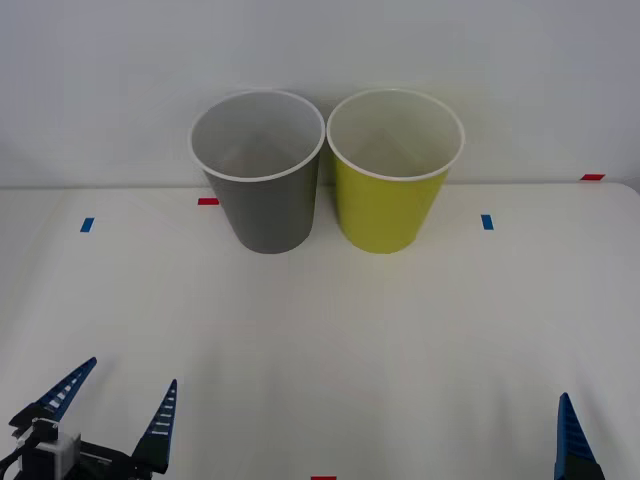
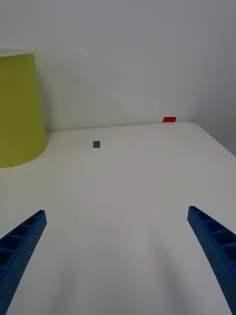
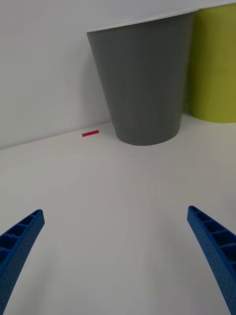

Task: Put cans in the gray bin and PET bottles in the light green bin.

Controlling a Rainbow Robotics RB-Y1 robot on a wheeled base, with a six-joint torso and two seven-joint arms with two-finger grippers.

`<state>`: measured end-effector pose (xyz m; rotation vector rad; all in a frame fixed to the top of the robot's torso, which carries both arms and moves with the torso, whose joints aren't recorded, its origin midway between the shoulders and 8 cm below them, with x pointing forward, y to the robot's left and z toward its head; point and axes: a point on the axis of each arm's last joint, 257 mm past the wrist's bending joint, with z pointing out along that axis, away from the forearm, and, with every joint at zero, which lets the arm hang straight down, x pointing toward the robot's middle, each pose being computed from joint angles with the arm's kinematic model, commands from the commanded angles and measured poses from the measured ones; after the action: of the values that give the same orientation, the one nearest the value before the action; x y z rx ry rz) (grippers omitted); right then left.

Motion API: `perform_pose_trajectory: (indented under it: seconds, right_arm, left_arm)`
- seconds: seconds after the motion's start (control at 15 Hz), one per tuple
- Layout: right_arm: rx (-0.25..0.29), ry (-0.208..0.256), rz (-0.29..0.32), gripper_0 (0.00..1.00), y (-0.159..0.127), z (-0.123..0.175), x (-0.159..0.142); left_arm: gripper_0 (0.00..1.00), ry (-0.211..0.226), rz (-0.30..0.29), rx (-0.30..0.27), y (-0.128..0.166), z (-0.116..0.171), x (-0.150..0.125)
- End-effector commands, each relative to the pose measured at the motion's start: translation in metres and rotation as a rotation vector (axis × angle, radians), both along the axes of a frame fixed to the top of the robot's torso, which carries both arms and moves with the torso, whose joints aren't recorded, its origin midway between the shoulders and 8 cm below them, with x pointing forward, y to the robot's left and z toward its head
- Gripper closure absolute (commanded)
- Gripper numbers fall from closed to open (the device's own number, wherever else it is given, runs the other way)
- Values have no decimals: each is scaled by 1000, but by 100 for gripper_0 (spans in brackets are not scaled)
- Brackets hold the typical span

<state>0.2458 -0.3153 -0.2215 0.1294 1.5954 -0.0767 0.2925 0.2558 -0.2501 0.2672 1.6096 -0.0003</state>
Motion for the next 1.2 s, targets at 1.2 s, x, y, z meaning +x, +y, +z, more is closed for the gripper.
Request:
perform_pose_trajectory:
  seconds: [1.2]
  right_arm:
    - [0,0,0,0,0,0,0]
  left_arm:
    - [0,32,158,-67,32,-15,-61]
